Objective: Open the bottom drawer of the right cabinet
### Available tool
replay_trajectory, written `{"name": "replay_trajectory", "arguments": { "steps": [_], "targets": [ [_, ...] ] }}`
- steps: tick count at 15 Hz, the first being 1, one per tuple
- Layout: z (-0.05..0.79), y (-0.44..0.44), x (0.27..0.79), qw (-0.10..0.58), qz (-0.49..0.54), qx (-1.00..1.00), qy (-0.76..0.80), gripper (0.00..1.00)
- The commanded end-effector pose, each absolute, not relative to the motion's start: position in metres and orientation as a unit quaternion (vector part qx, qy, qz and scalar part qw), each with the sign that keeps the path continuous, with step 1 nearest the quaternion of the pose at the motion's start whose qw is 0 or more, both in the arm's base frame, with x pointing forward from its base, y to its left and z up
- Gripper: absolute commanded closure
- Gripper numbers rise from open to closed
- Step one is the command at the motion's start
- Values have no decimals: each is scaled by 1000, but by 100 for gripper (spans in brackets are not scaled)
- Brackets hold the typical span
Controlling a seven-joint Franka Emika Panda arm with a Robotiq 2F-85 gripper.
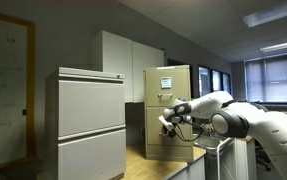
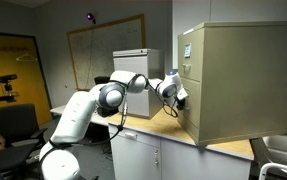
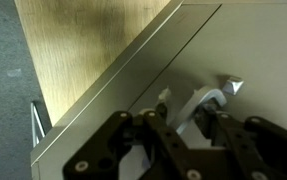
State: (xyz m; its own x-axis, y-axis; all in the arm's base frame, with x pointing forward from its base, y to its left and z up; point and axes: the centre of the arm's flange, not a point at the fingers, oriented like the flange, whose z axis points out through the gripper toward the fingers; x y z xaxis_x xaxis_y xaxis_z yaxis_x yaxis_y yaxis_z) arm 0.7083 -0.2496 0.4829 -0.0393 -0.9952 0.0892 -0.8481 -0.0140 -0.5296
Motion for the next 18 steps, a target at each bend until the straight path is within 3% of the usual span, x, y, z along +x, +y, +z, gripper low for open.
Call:
{"name": "replay_trajectory", "arguments": {
  "steps": [1, 11, 18],
  "targets": [
    [443, -191, 677, 167, -198, -722, 642, 91],
    [415, -192, 627, 240, -320, -706, 585, 98],
    [411, -171, 583, 258, -312, -731, 549, 97]
  ]
}}
